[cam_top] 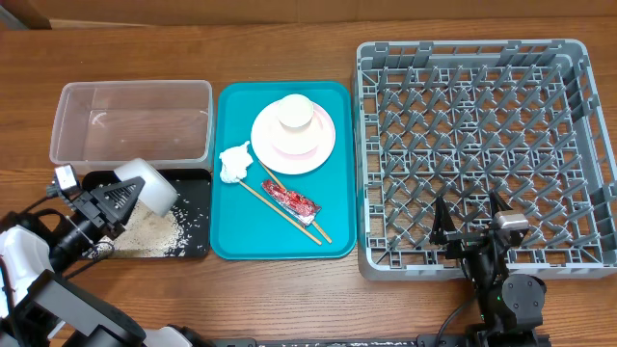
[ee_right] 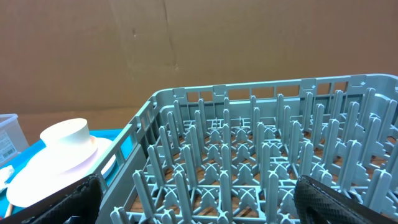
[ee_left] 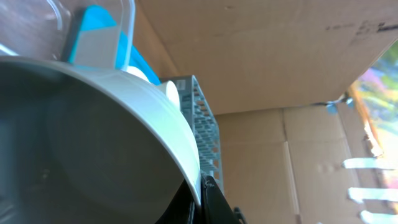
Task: Sort waste into correct bins and load items into the dishwasher
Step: 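Tip the bowl with the left gripper to dump rice onto black tray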
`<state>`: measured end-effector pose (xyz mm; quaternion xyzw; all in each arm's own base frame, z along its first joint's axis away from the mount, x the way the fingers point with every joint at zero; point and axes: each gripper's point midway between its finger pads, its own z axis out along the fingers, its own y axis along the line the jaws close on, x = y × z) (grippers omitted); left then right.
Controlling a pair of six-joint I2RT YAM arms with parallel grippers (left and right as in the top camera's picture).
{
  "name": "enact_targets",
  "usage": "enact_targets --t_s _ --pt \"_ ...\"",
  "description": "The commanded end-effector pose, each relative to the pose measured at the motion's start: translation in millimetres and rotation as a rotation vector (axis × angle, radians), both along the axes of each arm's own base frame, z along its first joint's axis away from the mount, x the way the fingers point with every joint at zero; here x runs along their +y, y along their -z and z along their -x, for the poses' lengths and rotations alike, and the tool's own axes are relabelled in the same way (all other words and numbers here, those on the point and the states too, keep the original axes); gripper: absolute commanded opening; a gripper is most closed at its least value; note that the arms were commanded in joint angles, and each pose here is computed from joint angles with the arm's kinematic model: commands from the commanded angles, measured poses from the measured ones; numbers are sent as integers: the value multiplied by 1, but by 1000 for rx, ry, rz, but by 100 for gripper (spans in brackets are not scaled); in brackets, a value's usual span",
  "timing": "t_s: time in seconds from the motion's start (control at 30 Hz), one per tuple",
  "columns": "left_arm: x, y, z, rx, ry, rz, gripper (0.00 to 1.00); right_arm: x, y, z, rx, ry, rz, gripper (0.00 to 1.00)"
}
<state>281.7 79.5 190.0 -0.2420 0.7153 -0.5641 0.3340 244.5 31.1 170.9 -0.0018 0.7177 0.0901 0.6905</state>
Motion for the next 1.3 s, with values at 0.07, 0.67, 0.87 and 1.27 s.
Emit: enact_targets --t_s 0.07,0.67,0.87,1.27 --pt "3 -5 0 -13 -16 17 4 0 2 0 -4 0 -8 100" --pt "-21 21 28 213 81 -15 4 0 2 0 -4 0 -8 100" --pt "-31 14 33 226 109 9 4 0 2 0 -4 0 -8 100" --pt "-73 -29 16 162 305 -96 4 0 2 0 -4 0 -8 100"
